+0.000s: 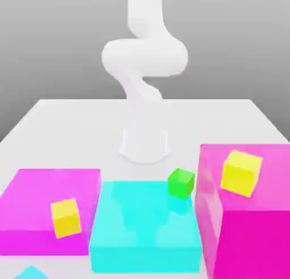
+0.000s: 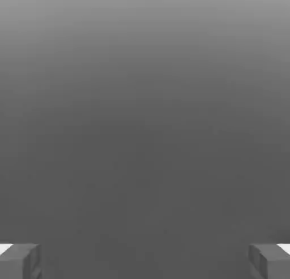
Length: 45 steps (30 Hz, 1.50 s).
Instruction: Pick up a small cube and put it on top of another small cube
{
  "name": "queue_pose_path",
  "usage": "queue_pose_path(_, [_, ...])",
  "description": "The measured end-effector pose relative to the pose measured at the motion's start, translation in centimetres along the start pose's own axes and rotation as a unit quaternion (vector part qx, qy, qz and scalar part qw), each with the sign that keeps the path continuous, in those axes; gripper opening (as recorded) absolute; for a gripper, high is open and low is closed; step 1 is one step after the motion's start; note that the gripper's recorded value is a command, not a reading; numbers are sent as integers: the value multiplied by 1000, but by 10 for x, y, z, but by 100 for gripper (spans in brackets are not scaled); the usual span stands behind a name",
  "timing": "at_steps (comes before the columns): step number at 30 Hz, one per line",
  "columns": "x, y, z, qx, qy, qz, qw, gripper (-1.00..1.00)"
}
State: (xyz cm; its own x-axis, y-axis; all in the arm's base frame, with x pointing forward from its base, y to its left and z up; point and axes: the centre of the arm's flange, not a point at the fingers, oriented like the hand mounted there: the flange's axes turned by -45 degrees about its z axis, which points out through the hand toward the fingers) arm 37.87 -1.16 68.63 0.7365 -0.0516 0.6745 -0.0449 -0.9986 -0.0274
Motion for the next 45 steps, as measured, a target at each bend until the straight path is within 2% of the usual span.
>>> queue_pose_path(8, [3, 45, 133, -23, -93, 63, 993, 0])
queue_pose_path(16, [-32, 100, 261, -50, -182, 127, 974, 0])
queue_pose_path(23, [-95, 153, 362, -77, -256, 185, 946, 0])
queue_pose_path(30, [-184, 200, 449, -104, -328, 237, 909, 0])
queue_pose_path(35, [-243, 212, 506, -111, -344, 248, 899, 0])
queue_pose_path(36, [-249, 212, 512, -111, -344, 249, 898, -100])
queue_pose_path(42, [-253, 212, 516, -111, -344, 249, 898, -100])
queue_pose_path(45, [-232, 212, 495, -110, -344, 249, 899, -100])
